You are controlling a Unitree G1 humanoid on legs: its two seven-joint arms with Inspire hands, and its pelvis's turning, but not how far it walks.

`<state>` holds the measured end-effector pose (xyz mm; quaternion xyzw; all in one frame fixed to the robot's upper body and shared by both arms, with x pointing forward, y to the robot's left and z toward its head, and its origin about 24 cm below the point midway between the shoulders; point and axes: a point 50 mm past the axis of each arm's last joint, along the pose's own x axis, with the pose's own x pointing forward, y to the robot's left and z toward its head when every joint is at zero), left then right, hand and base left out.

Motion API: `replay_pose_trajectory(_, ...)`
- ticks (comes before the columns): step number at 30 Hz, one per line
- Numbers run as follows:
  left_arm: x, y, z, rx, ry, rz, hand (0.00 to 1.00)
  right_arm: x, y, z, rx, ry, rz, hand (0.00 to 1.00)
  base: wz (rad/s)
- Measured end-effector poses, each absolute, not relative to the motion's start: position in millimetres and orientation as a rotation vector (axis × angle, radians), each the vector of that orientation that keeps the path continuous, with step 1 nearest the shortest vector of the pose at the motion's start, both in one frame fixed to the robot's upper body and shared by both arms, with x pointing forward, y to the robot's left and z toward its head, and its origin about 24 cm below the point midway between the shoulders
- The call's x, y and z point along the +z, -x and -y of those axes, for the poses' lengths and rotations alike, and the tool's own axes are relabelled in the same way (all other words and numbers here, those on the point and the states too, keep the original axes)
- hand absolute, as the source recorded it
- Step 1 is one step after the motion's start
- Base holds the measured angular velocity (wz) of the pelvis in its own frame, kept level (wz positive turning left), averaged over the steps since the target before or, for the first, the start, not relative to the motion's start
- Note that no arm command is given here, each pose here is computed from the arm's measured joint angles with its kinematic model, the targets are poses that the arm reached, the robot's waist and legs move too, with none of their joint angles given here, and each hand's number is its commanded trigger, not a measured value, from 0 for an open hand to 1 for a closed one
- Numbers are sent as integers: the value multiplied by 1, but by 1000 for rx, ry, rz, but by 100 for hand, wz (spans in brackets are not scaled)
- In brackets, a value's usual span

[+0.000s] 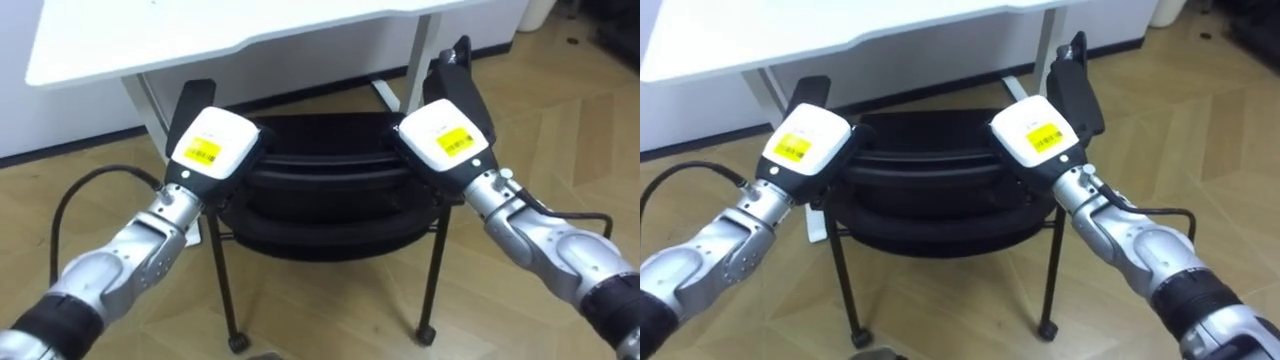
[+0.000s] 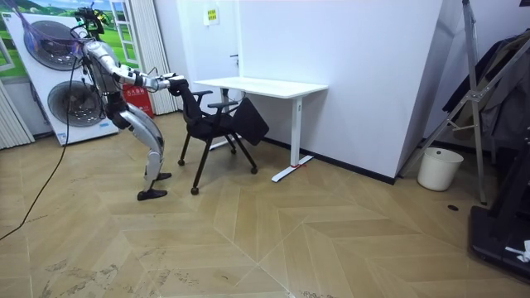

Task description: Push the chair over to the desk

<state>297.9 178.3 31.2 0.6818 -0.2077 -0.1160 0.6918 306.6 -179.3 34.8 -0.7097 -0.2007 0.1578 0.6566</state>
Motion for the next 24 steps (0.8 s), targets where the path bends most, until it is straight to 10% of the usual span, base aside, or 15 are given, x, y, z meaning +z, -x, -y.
replay_pose_trajectory(24, 50, -312, -184, -252, -1577, 531, 100, 34, -308, 171, 277, 1568, 460, 100, -1)
